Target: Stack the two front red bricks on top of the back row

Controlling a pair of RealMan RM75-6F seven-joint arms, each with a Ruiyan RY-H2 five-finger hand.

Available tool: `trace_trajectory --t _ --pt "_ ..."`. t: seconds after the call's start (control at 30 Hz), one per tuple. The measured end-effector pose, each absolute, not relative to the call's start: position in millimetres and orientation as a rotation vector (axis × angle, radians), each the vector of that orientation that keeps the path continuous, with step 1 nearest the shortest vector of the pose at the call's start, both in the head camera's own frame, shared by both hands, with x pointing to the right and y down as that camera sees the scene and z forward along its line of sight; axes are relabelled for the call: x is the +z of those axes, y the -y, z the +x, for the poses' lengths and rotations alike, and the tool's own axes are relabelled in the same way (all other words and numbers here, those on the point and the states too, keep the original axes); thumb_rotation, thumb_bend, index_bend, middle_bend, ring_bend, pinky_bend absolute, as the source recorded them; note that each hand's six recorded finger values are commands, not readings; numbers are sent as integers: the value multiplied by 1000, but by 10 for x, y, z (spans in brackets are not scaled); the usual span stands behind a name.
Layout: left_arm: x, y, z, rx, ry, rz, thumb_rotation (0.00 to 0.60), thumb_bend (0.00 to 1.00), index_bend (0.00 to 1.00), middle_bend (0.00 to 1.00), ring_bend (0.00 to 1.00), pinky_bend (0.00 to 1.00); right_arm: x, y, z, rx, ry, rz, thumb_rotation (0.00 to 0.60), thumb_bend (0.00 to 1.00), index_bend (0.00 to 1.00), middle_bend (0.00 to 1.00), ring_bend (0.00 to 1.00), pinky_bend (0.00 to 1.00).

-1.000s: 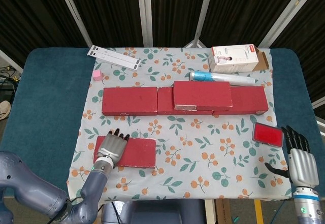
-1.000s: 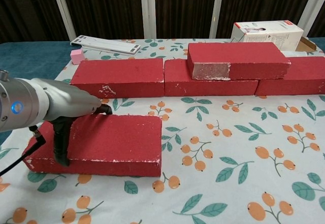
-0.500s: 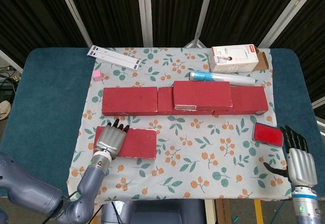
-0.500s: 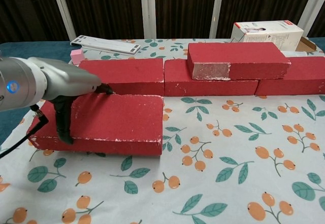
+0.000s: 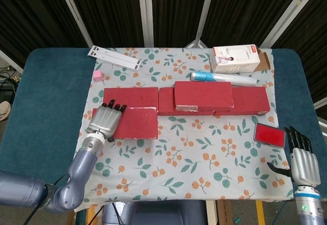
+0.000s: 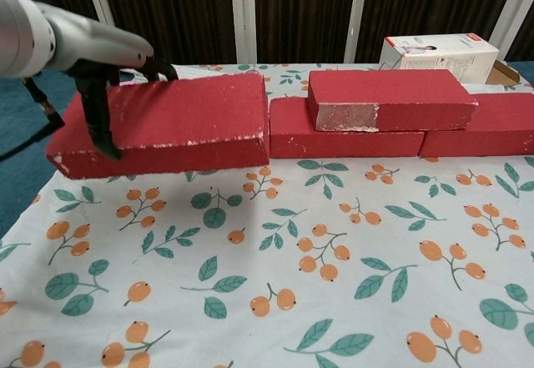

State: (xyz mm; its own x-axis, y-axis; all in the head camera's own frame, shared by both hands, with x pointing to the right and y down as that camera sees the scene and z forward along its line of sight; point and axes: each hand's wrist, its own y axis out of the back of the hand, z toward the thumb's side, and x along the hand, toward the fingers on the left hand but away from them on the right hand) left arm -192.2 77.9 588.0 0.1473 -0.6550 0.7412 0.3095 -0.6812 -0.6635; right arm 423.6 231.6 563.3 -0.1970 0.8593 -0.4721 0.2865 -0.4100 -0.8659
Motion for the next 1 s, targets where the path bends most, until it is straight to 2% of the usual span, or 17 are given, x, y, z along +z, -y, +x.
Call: trace_trajectory --t 0.27,0.6,0.8,1.0 --pt "5874 -187 -1834 -1673 -343 -1673 600 40 331 372 43 167 5679 -2289 4343 1700 1343 -1555 600 69 0 0 0 0" --pt "6153 582 -1754 -1709 -343 -1694 600 54 352 372 42 155 5703 -2286 4353 1737 1324 -1499 600 69 0 0 0 0" --pt "6378 824 -1672 -1735 -305 -1677 600 54 377 372 39 155 5748 -2280 4394 1774 1324 -1471 600 68 0 0 0 0" --pt "6612 813 -1523 -1732 -215 -1689 600 55 382 371 37 155 5792 -2281 4392 1795 1308 -1461 600 68 0 0 0 0"
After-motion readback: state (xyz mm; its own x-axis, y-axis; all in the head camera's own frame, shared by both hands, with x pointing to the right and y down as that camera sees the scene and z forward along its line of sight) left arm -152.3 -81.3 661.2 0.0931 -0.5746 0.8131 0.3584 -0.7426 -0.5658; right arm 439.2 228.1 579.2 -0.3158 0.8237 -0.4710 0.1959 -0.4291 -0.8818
